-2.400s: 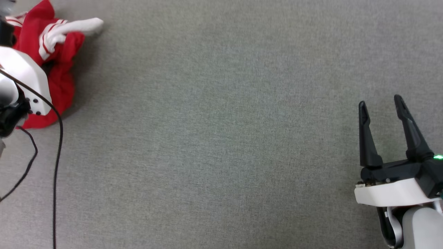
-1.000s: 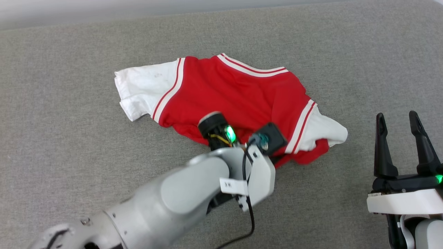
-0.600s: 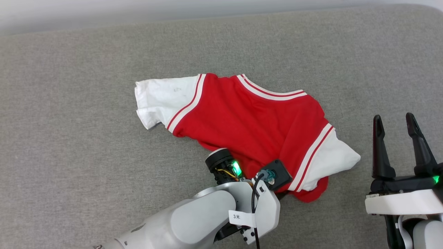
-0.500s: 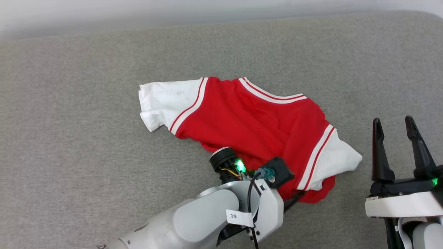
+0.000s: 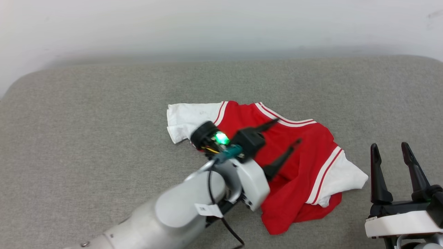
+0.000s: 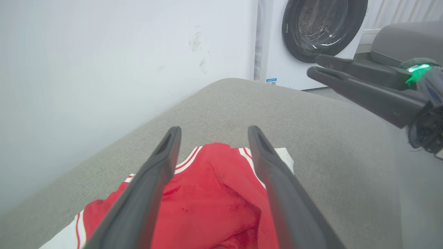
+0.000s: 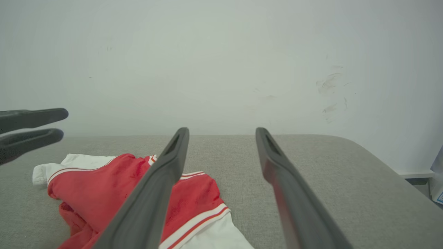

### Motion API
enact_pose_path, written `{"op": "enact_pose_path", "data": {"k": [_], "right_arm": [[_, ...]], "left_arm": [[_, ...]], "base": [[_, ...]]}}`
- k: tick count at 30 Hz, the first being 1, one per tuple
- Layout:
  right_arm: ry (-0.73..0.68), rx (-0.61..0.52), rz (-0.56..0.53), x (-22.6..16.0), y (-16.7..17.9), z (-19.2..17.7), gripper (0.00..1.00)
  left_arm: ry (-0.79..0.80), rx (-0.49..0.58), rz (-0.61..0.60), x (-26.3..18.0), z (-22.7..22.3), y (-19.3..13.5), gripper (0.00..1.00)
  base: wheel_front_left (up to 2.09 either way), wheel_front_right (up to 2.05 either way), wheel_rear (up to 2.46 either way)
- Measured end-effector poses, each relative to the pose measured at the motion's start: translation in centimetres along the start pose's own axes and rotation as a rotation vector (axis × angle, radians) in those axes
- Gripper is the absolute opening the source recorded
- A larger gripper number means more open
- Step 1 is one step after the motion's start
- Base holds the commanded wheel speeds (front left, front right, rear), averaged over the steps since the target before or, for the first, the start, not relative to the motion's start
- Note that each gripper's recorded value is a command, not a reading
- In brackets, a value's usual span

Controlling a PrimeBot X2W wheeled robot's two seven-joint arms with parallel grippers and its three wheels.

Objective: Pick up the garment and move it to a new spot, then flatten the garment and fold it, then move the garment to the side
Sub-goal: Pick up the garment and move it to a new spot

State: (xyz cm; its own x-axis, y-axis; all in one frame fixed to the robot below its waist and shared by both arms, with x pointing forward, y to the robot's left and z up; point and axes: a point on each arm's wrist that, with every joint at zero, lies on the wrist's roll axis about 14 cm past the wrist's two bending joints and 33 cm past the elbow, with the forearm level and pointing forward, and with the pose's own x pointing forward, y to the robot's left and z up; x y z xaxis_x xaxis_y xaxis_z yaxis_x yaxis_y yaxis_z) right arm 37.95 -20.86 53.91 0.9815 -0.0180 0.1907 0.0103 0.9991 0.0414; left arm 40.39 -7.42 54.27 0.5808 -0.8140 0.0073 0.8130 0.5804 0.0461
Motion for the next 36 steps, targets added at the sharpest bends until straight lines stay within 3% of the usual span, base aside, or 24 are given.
{"op": "enact_pose_path", "data": {"k": [9, 17, 18, 26, 36], "right_arm": [[-0.004, 0.009, 0.024, -0.3, 0.8, 0.2, 1.0], [0.004, 0.011, 0.032, -0.5, 1.1, 0.0, 1.0], [0.001, 0.016, 0.04, -0.4, 1.3, 0.1, 1.0], [0.01, 0.036, 0.053, -0.7, 1.9, -0.2, 1.0], [0.037, 0.041, 0.048, -1.8, 1.7, -0.8, 1.0]], "left_arm": [[-0.093, 0.068, 0.41, -6.6, 2.5, 9.4, 1.0], [-0.144, 0.101, 0.725, -14.9, 2.9, 14.3, 1.0], [-0.161, 0.1, 0.822, -17.7, 2.9, 15.1, 1.0], [-0.137, 0.086, 0.979, -23.0, 0.9, 14.6, 1.0], [-0.082, 0.062, 1.015, -25.3, -1.7, 12.6, 1.0]], "base": [[0.0, 0.0, 0.0], [0.0, 0.0, 0.0], [0.0, 0.0, 0.0], [0.0, 0.0, 0.0], [0.0, 0.0, 0.0]]}}
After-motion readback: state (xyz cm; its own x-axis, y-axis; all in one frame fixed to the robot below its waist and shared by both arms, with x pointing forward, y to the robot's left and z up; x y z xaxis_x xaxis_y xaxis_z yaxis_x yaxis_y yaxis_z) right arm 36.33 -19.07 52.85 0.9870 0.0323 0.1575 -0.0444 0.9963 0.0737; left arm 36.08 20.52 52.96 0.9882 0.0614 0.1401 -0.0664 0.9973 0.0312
